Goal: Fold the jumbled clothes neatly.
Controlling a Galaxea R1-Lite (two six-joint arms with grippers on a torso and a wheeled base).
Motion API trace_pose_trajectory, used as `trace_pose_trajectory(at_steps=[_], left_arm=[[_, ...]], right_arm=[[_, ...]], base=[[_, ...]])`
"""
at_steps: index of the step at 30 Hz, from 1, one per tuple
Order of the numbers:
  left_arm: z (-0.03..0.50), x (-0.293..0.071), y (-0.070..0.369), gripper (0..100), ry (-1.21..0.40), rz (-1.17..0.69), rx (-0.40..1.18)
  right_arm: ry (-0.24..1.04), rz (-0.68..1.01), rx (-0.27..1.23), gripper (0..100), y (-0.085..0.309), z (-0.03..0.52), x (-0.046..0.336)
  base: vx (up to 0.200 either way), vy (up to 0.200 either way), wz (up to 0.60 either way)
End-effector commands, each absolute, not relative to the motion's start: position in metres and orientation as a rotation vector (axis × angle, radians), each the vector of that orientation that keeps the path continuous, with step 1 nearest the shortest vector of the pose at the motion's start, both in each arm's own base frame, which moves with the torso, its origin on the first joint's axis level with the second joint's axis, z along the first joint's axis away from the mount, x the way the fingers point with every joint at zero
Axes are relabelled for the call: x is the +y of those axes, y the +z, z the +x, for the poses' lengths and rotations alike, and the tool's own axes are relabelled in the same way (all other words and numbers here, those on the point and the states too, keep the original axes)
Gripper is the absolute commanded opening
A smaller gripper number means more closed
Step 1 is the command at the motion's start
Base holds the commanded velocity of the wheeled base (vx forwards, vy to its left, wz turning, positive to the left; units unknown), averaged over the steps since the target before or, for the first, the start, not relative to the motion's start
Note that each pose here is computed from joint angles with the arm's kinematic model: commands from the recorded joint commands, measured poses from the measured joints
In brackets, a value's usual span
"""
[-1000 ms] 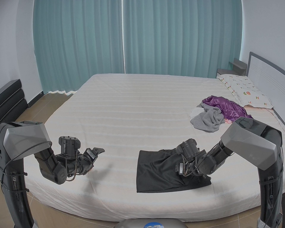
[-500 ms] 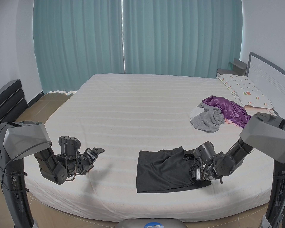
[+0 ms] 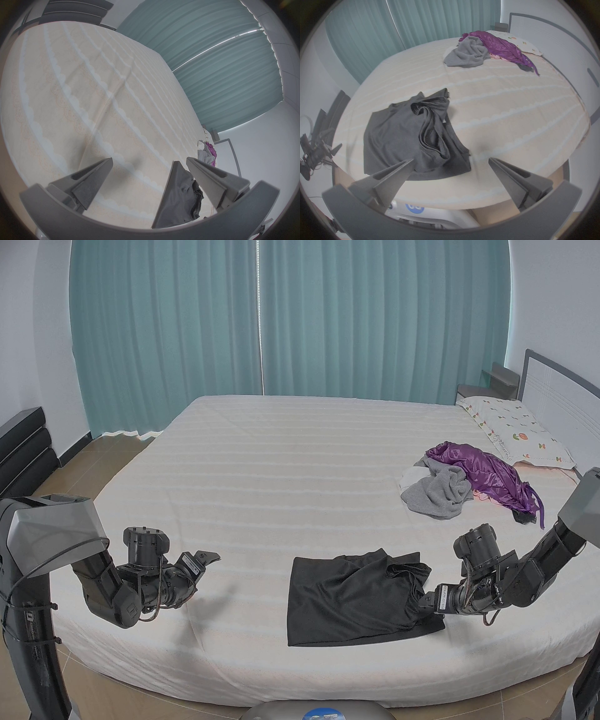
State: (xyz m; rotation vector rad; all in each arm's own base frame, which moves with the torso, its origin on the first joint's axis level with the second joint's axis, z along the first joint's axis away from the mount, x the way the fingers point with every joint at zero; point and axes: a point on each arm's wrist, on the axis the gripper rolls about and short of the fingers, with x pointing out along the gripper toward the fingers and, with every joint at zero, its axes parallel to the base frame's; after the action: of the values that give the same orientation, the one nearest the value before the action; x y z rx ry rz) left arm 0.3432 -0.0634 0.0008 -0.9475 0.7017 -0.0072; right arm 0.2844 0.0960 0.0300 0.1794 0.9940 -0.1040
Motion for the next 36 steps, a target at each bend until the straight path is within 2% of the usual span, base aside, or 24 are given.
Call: trace_pose_trajectory(at_steps=[1, 5, 9, 10, 36], left_arm=[[0.343, -0.063, 0.000, 100, -0.006, -0.948, 0.703], [0.344, -0.063, 0.000, 100, -0.007, -0.948, 0.702], [0.344, -0.063, 0.001, 100, -0.008, -0.948, 0.700], [0.344, -0.063, 0.000, 100, -0.007, -0.948, 0.702], [0.344, -0.063, 0.000, 100, -0.006, -0.948, 0.703]], right_arm=[[-0.054, 0.240, 0.987, 100, 0.020, 0.294, 0.103], [-0.015, 0.330, 0.994, 100, 0.009, 0.306, 0.115], [0.004, 0.338, 1.005, 100, -0.001, 0.317, 0.122], [0.005, 0.337, 1.006, 0, -0.002, 0.318, 0.123], [-0.070, 0.295, 1.029, 0, 0.006, 0.298, 0.081]], base=[[0.000, 0.000, 0.00], [0.000, 0.000, 0.00], [0.000, 0.000, 0.00], [0.000, 0.000, 0.00], [0.000, 0.000, 0.00]])
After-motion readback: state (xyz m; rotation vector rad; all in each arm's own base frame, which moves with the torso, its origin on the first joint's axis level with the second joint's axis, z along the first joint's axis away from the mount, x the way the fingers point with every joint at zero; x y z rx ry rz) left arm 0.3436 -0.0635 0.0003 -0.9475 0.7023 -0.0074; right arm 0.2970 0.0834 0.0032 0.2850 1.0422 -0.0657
